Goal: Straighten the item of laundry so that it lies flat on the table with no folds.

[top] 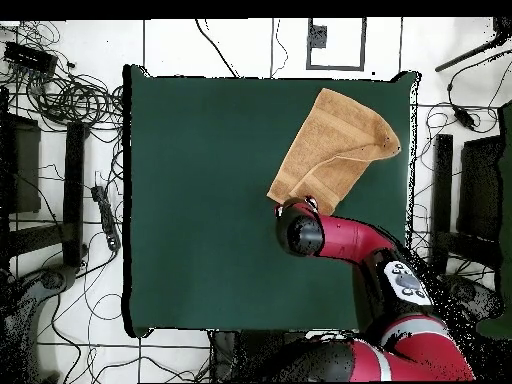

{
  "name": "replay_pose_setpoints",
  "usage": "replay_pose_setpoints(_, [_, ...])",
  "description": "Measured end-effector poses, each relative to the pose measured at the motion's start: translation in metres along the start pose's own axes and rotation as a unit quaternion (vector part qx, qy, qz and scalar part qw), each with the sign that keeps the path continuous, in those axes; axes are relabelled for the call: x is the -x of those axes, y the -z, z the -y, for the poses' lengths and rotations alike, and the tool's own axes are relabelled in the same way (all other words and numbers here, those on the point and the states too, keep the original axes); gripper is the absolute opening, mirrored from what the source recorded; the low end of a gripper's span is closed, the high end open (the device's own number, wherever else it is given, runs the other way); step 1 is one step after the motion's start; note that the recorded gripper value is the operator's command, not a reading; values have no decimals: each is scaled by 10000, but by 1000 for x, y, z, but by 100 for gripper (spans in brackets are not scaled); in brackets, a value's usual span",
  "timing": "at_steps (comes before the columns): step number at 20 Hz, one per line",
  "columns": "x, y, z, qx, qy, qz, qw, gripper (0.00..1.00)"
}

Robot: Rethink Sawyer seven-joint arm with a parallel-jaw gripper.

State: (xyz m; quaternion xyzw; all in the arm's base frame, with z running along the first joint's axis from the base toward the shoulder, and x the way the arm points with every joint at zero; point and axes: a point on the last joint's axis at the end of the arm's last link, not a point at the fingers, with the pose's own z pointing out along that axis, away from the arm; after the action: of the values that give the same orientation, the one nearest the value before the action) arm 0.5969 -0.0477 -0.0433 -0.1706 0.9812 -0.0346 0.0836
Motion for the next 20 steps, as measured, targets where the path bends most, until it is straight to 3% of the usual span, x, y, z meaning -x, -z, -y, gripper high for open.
replay_pose_setpoints(20, [-1, 0, 1, 30, -62, 50, 10000, 100])
